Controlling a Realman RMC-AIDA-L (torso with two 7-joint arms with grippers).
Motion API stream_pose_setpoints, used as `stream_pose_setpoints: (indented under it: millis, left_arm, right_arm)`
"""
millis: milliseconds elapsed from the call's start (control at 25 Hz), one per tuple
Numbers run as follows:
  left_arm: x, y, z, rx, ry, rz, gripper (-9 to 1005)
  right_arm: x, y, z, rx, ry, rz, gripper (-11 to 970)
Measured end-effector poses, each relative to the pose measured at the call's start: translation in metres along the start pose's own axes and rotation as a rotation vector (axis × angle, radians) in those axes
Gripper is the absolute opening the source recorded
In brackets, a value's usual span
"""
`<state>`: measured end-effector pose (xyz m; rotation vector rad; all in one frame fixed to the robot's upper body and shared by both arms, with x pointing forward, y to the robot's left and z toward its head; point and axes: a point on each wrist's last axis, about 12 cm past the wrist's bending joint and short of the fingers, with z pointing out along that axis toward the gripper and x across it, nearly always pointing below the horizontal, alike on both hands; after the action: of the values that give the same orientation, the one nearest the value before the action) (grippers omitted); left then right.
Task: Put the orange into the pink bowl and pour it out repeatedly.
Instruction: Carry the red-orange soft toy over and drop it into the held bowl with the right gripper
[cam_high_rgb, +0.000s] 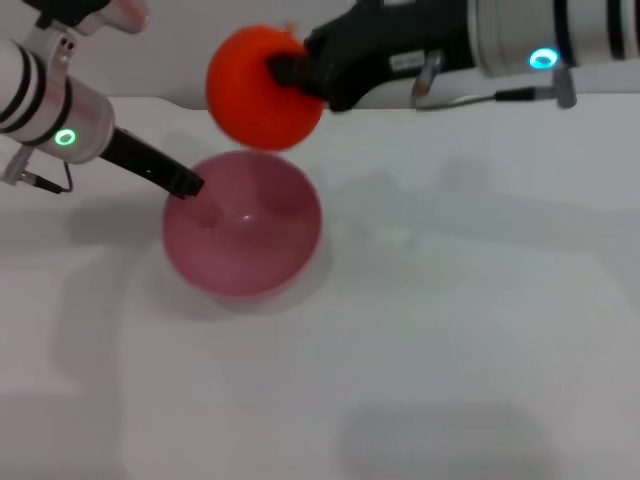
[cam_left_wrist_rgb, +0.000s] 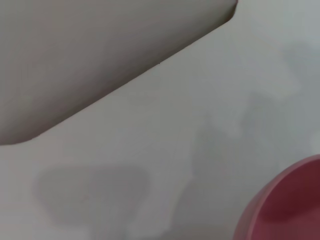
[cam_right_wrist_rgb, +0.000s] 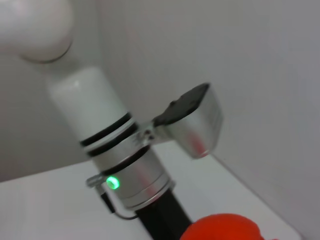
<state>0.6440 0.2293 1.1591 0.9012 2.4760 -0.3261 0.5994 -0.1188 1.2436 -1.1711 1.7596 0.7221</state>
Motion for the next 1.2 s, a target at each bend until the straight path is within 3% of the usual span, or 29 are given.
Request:
stream_pose_setpoints:
  millis: [480,920,1200]
  left_arm:
    - [-0.010,-0.010,0.001,0.017,-0.015,0.033,44]
    - [-0.015,-0.017,0.002,0.027,-0.018,0.055,44]
    - [-0.016,-0.018,0.002,0.029,-0.018,0.058,44]
  right_arm:
    - [0.032,0.003,0.031,-0.038,0.092,0.048,49]
    - [0.044,0.005,0.043,-0.035,0.119,0.046,52]
    - [0.045,0.003,0.041,-0.029,0.114,0.055,410]
